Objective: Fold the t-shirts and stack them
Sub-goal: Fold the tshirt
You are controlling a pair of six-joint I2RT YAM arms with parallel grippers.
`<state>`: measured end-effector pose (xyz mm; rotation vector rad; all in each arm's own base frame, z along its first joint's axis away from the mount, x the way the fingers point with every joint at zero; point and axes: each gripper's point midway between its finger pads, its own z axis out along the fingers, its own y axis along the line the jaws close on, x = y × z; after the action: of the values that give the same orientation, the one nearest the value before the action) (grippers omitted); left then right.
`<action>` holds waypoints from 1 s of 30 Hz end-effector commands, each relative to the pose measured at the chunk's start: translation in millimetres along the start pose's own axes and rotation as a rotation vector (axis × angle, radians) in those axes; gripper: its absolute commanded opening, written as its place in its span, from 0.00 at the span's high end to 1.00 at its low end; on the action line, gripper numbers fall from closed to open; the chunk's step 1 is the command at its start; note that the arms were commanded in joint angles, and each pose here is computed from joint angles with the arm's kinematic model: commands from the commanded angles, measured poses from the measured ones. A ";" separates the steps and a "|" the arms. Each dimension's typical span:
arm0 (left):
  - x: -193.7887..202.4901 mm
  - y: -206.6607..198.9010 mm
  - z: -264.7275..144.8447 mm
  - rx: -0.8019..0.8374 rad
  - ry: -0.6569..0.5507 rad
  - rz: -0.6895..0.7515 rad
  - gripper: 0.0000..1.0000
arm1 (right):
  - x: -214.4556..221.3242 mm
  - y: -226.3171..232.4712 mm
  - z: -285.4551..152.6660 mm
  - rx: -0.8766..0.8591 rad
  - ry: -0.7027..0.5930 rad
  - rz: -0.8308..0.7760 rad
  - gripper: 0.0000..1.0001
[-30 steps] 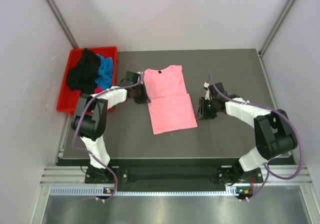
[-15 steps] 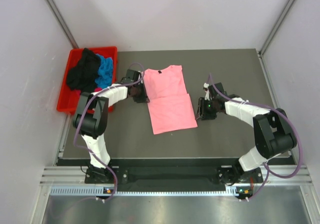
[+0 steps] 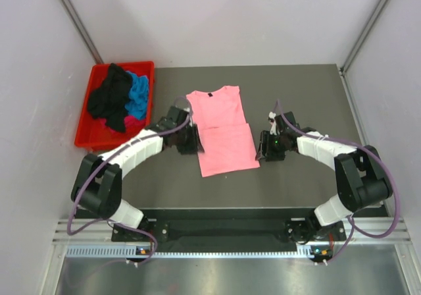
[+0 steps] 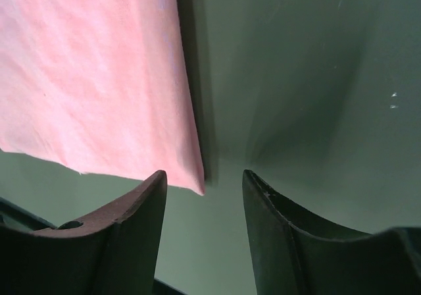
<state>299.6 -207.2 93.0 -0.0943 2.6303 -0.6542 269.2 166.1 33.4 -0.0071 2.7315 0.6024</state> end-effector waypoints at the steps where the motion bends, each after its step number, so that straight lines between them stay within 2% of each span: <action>1: 49.8 6.5 -1.1 0.007 0.064 -0.085 0.60 | -2.0 4.9 0.9 -0.028 -0.019 -0.007 0.50; 5: 70.9 4.0 -2.2 0.078 0.071 -0.172 0.57 | 5.3 5.2 1.4 -0.049 -0.010 0.002 0.52; 8: 82.0 4.3 1.0 0.082 0.090 -0.198 0.57 | 7.5 6.7 4.0 -0.061 -0.010 0.009 0.59; 12: 96.9 3.2 7.1 0.089 0.130 -0.226 0.55 | 16.8 2.8 10.1 -0.062 0.010 0.024 0.59; 18: 101.8 12.9 12.6 0.051 0.113 -0.263 0.53 | 27.0 3.6 11.9 -0.081 0.029 0.025 0.60; 30: 106.0 22.4 28.3 0.014 0.120 -0.304 0.55 | 41.3 -0.9 13.0 -0.067 0.047 0.027 0.60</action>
<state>213.6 -217.6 26.4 -0.4527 2.7630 -0.8128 251.8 182.2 23.7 0.0046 2.7006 0.7814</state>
